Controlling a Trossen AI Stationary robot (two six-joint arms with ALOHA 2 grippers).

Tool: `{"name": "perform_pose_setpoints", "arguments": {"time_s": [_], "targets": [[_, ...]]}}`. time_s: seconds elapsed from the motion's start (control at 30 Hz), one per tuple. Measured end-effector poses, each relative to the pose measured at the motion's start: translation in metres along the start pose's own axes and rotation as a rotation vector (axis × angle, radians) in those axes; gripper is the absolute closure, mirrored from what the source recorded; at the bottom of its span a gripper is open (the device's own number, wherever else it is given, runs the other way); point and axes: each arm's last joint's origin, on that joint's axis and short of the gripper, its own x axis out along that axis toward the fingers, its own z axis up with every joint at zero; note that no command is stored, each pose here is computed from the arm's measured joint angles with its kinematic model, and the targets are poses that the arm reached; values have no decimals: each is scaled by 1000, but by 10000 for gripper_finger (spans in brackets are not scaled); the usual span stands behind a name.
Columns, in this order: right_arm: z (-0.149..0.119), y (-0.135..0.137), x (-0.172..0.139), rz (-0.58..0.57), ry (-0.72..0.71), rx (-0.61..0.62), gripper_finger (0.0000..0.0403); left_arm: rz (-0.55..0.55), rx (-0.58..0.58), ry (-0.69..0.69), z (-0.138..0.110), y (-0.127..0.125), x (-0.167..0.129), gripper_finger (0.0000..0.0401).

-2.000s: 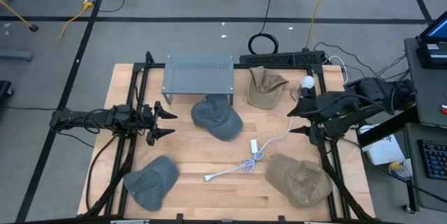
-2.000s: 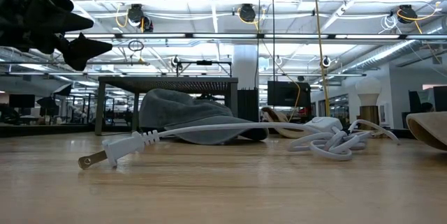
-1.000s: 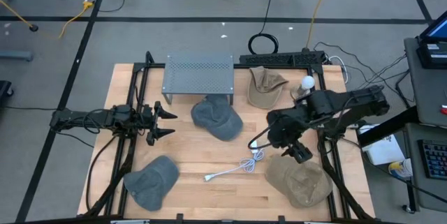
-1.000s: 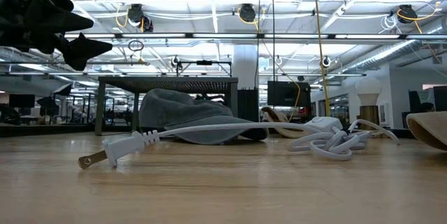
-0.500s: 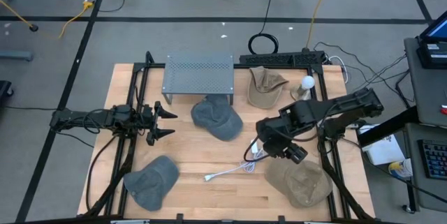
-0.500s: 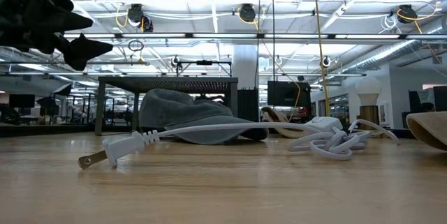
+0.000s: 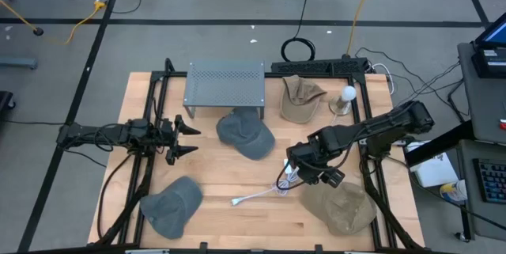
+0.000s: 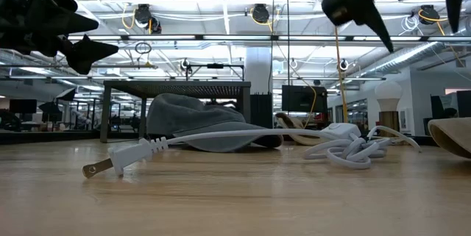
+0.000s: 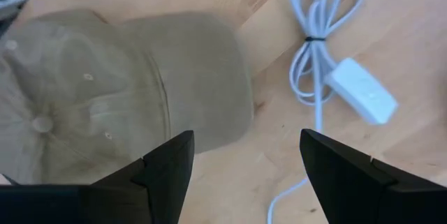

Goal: Pick & Place hat
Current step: Put the bottom brown cap on the shelf

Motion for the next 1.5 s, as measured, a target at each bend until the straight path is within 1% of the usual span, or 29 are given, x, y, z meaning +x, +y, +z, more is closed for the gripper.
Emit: {"name": "perform_pose_setpoints", "arguments": {"time_s": [0.13, 0.37, 0.47, 0.67, 0.73, 0.9, 1.07, 1.17, 1.37, 1.5], "targets": [[-3, -3, 11, 57, 9, -33, 149, 0, 0, 0, 0, 0, 0, 92], [-5, -21, 21, 139, -12, 14, 149, 1, 0, 0, 0, 0, 0, 76], [-7, -29, 25, 152, -4, 29, 149, 0, 0, -3, 0, 0, 0, 73], [-10, -44, 32, 225, -34, 77, 149, -1, 0, -11, 1, 0, 0, 81], [-8, -52, 33, 229, -39, 83, 149, -1, 0, -12, 1, 0, 0, 85], [-3, -74, 39, 289, -91, 112, 149, -1, 0, -14, 1, 0, 0, 95], [-2, -90, 52, 346, -101, 152, 149, -2, 0, -14, 1, 0, 0, 97], [-3, -94, 62, 389, -91, 165, 149, -2, 0, -14, 1, 0, 0, 92], [-5, -99, 76, 421, -57, 177, 149, -2, 0, -15, 1, 0, 0, 78], [-2, -94, 80, 456, -57, 178, 149, -2, 0, -16, 1, 0, 0, 73]]}}
